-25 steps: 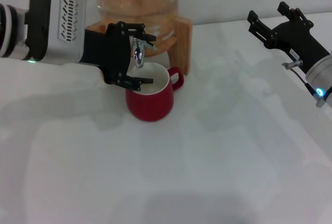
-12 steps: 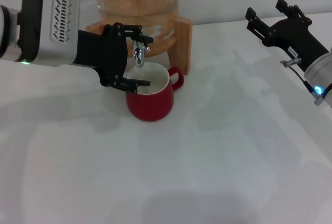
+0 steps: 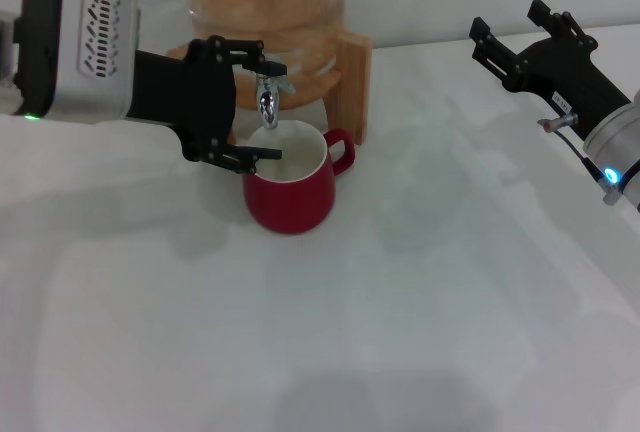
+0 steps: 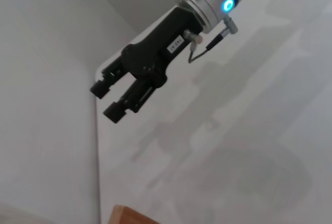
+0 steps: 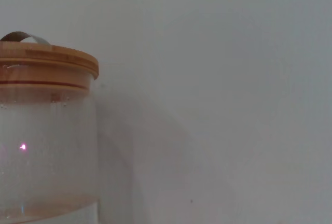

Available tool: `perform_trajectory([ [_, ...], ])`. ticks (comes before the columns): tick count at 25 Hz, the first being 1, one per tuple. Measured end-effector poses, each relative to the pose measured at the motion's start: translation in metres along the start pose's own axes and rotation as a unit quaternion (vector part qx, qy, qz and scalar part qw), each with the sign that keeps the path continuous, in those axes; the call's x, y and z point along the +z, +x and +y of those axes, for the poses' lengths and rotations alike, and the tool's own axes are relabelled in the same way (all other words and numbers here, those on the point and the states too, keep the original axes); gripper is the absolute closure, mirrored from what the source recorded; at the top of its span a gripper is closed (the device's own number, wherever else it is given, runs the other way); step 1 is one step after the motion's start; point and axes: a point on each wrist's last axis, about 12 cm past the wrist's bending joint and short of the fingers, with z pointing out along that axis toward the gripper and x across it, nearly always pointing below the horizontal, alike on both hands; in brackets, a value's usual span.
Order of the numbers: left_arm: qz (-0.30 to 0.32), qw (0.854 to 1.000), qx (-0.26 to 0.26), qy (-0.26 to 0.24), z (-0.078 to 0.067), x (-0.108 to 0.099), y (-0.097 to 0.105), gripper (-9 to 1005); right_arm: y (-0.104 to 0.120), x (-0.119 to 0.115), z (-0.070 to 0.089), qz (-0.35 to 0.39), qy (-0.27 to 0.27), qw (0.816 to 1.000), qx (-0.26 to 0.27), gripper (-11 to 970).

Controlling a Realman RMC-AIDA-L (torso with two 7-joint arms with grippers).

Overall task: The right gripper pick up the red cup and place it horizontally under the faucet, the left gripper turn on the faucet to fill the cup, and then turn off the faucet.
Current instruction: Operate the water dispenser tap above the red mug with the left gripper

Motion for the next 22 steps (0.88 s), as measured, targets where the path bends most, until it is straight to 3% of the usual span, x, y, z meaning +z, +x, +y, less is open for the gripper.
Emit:
perform_trajectory([
  [8,0.003,1.000,-0.005,-0.010,-0.005,-0.009,-0.008,152,-0.001,0.001,0.001,-0.003,-0.001,1.000,0.001,127],
  [22,-0.003,0.999,-0.037,-0.008,-0.019,-0.006,0.002,153,-0.001,-0.002,0.001,-0.007,-0.001,1.000,0.002,127],
])
